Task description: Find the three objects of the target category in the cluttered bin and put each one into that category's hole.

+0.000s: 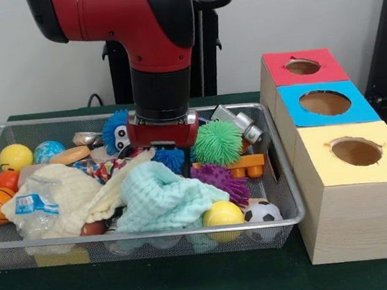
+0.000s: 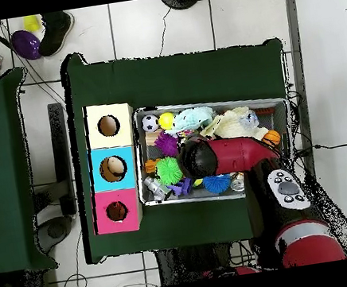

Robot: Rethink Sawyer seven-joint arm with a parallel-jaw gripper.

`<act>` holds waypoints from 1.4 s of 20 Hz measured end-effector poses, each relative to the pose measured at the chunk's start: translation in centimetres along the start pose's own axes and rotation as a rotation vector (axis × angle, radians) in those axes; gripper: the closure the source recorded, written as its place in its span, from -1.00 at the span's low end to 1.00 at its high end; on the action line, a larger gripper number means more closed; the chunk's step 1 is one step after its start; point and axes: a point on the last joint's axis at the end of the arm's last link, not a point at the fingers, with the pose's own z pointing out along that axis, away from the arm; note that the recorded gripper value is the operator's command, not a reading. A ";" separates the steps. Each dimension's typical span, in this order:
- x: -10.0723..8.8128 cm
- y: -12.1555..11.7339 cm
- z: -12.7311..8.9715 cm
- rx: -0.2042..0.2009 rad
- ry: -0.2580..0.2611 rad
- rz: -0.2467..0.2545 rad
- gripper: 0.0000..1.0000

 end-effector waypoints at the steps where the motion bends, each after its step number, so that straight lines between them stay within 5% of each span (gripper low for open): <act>1: 0.0 0.0 0.1 -0.001 -0.003 0.000 -1.00; 28: -0.8 1.8 0.0 0.032 -0.065 -0.053 -1.00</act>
